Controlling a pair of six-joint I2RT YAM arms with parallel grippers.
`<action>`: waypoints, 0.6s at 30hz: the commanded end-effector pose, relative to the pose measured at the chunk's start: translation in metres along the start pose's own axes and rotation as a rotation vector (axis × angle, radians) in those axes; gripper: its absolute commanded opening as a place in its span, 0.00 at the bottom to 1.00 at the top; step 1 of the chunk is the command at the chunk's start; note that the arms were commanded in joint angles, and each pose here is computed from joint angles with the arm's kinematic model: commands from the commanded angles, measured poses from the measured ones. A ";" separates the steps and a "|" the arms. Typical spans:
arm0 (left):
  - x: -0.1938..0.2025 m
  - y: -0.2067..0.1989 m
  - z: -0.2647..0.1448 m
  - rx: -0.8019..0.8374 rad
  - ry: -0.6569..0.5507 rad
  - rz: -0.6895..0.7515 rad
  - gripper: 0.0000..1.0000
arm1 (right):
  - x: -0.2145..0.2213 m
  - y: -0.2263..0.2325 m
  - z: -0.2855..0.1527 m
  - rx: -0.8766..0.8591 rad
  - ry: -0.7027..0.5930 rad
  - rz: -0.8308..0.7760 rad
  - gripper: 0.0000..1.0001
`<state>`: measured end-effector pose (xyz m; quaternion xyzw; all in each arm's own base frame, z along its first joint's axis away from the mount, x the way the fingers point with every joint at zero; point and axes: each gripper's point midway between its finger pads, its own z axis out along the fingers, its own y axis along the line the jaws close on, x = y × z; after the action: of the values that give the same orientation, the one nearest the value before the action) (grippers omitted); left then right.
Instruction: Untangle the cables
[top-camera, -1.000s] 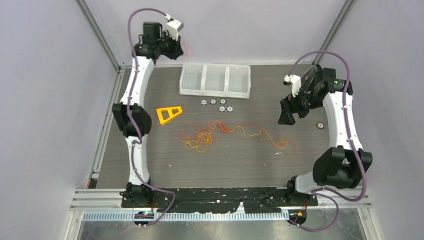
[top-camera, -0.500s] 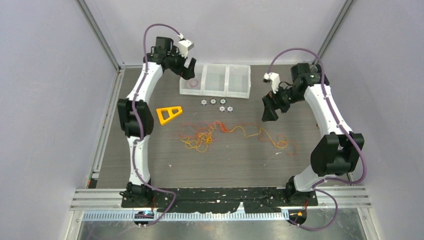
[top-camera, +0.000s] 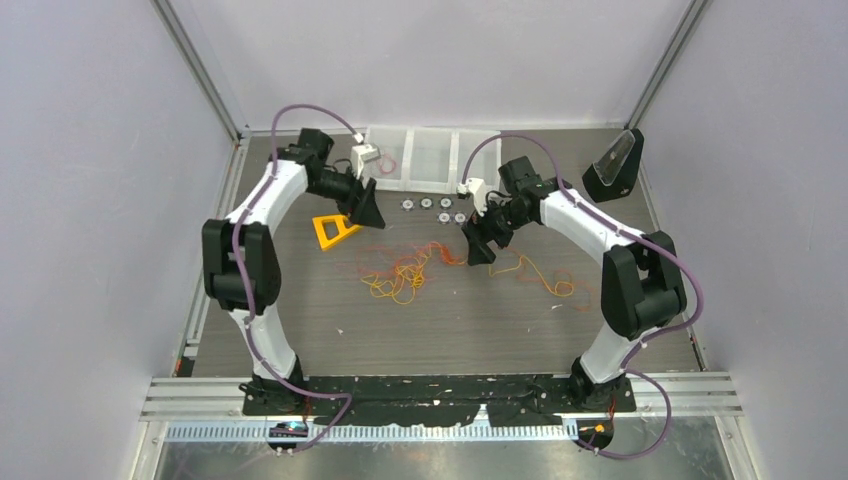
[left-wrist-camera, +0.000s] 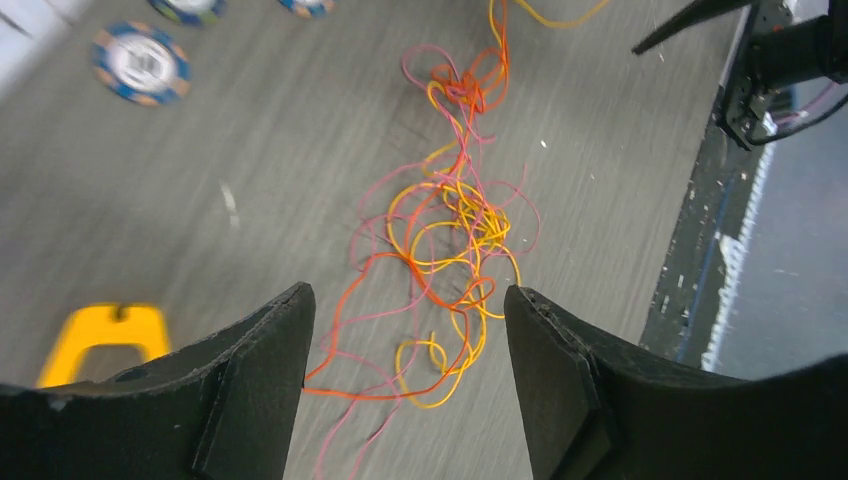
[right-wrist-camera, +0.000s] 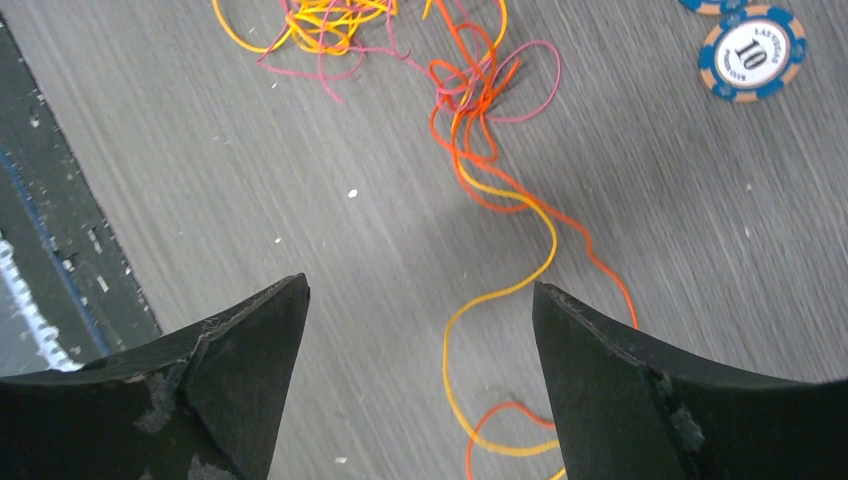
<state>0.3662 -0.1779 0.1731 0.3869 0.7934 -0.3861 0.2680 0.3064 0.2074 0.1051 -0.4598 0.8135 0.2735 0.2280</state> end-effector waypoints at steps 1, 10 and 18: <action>-0.001 -0.016 0.037 0.128 -0.029 0.034 0.70 | -0.001 -0.019 0.009 0.057 -0.008 -0.004 0.87; 0.002 0.000 0.082 0.173 0.090 -0.167 0.62 | 0.024 -0.028 0.019 0.066 0.087 0.023 0.84; 0.027 -0.010 0.103 0.193 0.119 -0.238 0.59 | 0.030 -0.034 0.027 0.043 0.121 0.057 0.82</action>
<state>0.3616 -0.2456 0.0999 0.3449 0.8090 -0.4557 0.1376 0.3135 0.1894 0.0535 -0.4434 0.8471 0.2360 0.1735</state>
